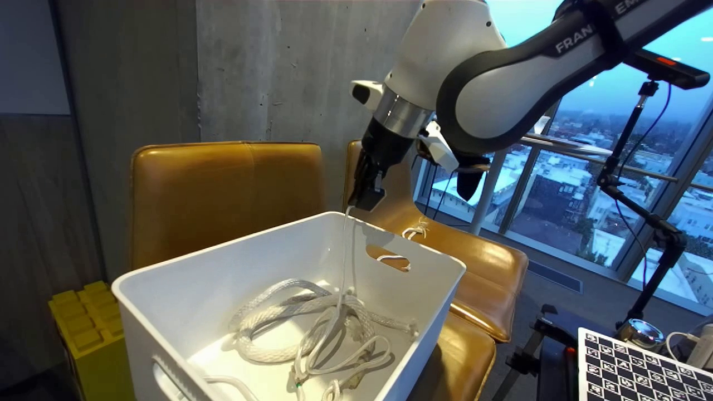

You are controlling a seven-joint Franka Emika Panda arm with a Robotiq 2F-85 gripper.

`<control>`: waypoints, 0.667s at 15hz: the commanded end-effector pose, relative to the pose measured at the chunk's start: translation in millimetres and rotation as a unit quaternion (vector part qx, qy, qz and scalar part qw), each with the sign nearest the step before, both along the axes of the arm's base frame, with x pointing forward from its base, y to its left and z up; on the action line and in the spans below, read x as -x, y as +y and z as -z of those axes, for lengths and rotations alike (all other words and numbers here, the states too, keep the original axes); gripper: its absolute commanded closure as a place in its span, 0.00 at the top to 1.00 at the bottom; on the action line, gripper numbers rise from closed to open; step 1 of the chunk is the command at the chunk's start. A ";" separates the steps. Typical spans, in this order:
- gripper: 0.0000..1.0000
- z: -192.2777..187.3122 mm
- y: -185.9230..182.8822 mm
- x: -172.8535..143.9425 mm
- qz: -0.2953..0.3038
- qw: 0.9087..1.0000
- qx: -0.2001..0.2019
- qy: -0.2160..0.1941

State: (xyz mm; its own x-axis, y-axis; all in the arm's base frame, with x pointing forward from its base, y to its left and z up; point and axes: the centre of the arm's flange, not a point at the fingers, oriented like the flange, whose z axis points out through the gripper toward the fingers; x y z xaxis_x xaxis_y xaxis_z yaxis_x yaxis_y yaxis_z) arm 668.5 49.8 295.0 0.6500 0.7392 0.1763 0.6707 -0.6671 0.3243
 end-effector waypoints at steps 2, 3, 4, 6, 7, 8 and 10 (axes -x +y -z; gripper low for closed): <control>0.01 -60.7 58.1 18.7 -0.026 1.000 0.002 -0.014; 0.01 -68.0 74.3 25.1 -0.034 0.999 0.000 -0.017; 0.01 -72.8 89.3 32.5 -0.041 0.999 -0.001 -0.018; 0.01 -74.9 115.2 50.0 -0.051 0.999 -0.005 -0.017; 0.01 -73.3 123.8 59.2 -0.055 0.998 -0.008 -0.015; 0.01 -70.5 131.0 68.3 -0.058 0.998 -0.009 -0.012; 0.32 -64.6 136.8 80.9 -0.060 0.998 -0.008 -0.005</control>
State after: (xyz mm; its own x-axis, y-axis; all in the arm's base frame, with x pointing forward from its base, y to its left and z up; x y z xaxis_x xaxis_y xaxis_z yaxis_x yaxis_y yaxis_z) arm 615.2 182.6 360.6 0.5511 0.8068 0.2128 0.7412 -0.5905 0.3193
